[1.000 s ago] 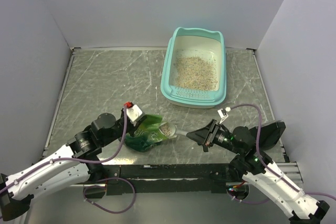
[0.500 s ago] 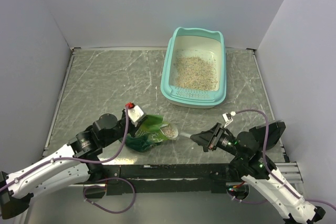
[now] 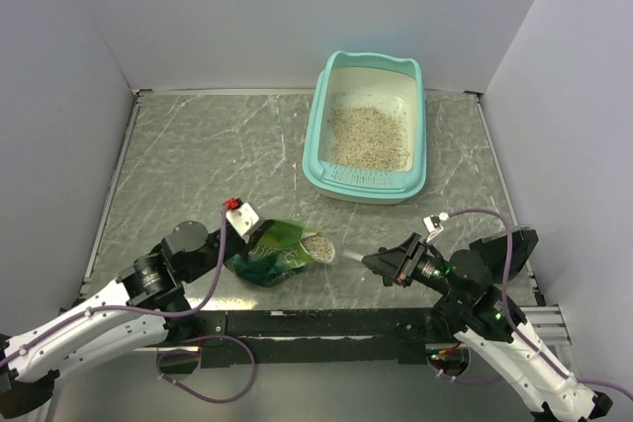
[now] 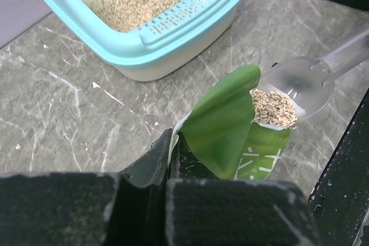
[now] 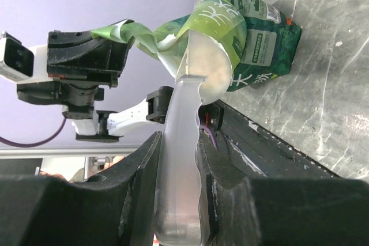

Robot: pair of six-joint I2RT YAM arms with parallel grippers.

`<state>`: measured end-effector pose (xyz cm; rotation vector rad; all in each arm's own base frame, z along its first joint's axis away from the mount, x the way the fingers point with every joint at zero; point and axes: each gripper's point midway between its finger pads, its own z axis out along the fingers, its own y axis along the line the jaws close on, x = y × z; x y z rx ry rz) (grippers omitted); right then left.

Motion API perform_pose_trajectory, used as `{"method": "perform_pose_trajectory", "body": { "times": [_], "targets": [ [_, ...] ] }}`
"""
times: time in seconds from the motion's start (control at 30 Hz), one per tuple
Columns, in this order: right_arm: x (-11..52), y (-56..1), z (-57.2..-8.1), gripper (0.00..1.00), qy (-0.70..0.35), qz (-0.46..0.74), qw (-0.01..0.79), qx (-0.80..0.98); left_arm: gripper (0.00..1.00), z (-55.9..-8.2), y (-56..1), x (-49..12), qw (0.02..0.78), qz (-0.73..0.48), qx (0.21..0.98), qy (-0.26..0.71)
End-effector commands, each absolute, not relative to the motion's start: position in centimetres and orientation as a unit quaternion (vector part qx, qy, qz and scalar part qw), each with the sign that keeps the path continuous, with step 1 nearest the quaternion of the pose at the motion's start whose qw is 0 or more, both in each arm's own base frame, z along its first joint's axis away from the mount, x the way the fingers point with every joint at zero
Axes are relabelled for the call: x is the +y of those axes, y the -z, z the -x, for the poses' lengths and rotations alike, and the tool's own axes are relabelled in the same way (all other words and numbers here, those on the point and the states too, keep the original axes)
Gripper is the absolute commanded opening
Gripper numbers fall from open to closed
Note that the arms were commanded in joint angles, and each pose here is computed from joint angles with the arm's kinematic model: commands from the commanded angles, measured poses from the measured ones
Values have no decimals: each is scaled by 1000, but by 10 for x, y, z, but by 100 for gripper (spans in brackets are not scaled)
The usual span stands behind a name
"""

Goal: Fill the litter box with clean litter

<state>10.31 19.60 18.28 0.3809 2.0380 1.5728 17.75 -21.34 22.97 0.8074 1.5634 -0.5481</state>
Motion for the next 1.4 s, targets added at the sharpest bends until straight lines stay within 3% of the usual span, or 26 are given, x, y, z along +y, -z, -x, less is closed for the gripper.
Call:
{"method": "perform_pose_trajectory", "body": {
  "times": [0.0, 1.37],
  "targets": [
    [177, -195, -98, 0, -587, -155, 301, 736, 1, -186, -255, -199, 648, -303, 661, 226],
    [181, -274, -78, 0, -682, -129, 284, 662, 1, -199, -305, -140, 733, -166, 631, 195]
  ]
}}
